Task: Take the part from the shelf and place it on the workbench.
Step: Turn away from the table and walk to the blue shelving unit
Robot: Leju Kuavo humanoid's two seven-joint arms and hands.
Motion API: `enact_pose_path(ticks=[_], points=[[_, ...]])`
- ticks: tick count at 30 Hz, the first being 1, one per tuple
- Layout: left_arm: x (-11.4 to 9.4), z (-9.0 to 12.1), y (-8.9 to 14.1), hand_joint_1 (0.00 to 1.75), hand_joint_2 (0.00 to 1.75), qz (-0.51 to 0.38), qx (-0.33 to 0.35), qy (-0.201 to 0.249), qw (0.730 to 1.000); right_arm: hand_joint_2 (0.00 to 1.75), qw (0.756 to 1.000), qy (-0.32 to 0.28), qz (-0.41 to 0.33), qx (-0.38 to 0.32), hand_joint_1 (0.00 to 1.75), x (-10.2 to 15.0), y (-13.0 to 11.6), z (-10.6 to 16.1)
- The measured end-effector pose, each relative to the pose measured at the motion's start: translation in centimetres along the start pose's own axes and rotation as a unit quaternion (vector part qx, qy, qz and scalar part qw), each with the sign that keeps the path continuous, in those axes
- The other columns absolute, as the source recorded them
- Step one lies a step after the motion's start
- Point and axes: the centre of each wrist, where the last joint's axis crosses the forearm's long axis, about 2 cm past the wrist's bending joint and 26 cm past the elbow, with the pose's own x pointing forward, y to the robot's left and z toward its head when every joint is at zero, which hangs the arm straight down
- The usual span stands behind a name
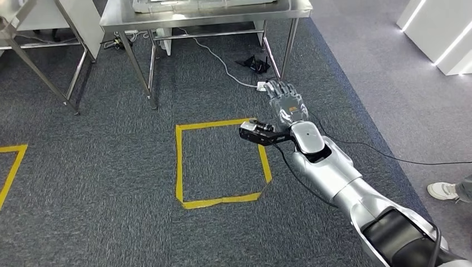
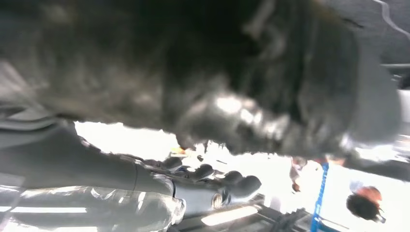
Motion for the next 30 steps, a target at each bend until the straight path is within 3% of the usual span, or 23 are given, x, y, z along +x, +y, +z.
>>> enact_pose_path(ticks=[30], points=[[-0.24,0.06,-0.14,0.00,0.00,-0.001,-0.001,0.002,1.000,0.00,1.000,0.001,-0.001,-0.002,0.00,-0.08,-0.11,-0.01]])
